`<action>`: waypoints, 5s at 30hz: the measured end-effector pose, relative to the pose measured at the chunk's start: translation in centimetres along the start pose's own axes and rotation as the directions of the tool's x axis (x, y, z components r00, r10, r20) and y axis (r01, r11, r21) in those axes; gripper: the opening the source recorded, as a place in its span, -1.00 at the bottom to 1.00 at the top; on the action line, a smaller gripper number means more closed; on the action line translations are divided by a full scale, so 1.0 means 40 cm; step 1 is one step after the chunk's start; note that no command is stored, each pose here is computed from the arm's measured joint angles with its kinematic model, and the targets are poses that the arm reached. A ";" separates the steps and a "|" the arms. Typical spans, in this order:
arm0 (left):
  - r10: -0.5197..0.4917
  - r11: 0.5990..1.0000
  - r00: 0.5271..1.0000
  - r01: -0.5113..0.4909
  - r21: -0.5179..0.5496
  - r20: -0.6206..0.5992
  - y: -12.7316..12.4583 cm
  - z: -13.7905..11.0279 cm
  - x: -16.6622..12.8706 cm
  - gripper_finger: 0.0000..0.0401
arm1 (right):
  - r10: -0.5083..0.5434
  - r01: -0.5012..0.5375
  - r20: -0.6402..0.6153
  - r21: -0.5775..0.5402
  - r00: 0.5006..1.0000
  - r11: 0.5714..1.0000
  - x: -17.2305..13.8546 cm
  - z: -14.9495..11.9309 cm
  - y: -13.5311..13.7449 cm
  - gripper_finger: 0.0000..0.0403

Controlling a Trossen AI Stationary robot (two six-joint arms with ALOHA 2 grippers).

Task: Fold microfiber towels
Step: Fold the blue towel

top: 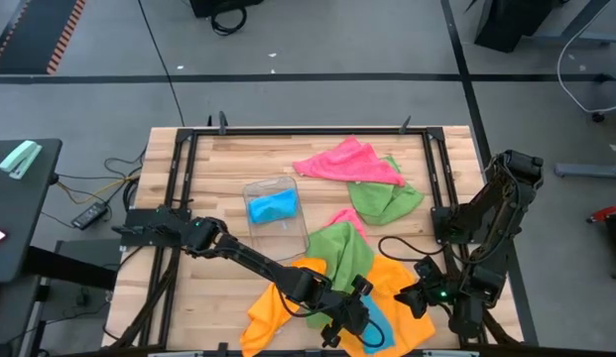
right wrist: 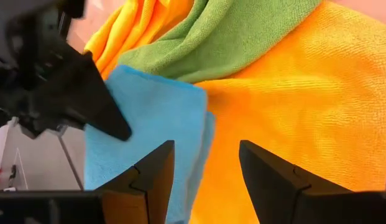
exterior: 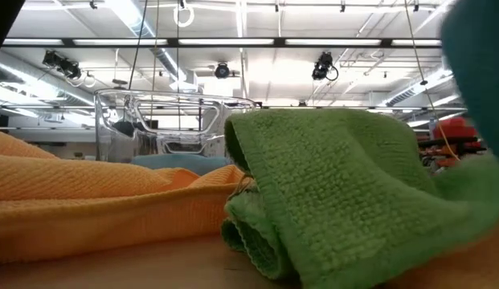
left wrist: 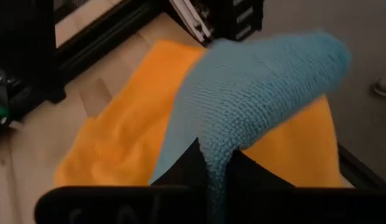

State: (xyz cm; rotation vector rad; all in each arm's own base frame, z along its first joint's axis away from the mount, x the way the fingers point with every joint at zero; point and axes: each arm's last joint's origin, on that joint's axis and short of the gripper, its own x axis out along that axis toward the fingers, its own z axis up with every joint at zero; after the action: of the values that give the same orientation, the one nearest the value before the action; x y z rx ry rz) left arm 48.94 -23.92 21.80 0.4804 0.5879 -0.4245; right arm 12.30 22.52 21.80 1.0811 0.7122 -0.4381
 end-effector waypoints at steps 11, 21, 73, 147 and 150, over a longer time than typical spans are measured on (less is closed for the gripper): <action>-0.024 0.995 0.989 0.010 -0.095 -0.144 0.025 -0.004 -0.069 -0.87 | 0.083 -0.081 0.001 -0.237 0.997 0.968 -0.031 0.011 0.083 -0.07; -0.053 0.954 0.974 -0.016 -0.301 -0.220 0.076 -0.023 -0.104 -0.91 | 0.062 0.018 0.123 -0.558 0.990 0.830 0.034 0.045 0.238 -0.20; -0.279 0.501 0.957 0.213 -0.839 0.076 0.235 -0.017 -0.139 -0.90 | 0.135 0.006 0.183 -0.615 0.974 0.788 0.104 -0.014 0.140 0.16; -0.374 0.577 0.927 0.207 -0.790 -0.030 0.174 -0.005 -0.193 -0.32 | -0.064 0.014 -0.383 -0.132 0.922 0.991 0.211 -0.002 -0.093 -0.28; -0.374 0.577 0.927 0.207 -0.790 -0.030 0.174 -0.005 -0.193 -0.34 | -0.052 0.005 -0.389 -0.121 0.920 0.993 0.201 0.003 -0.088 -0.12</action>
State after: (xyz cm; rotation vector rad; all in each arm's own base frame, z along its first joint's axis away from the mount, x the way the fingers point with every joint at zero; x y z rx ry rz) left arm 46.57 -16.34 28.52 -0.4461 0.9852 -0.3930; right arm 15.72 21.05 13.86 1.0575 1.0968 -0.1990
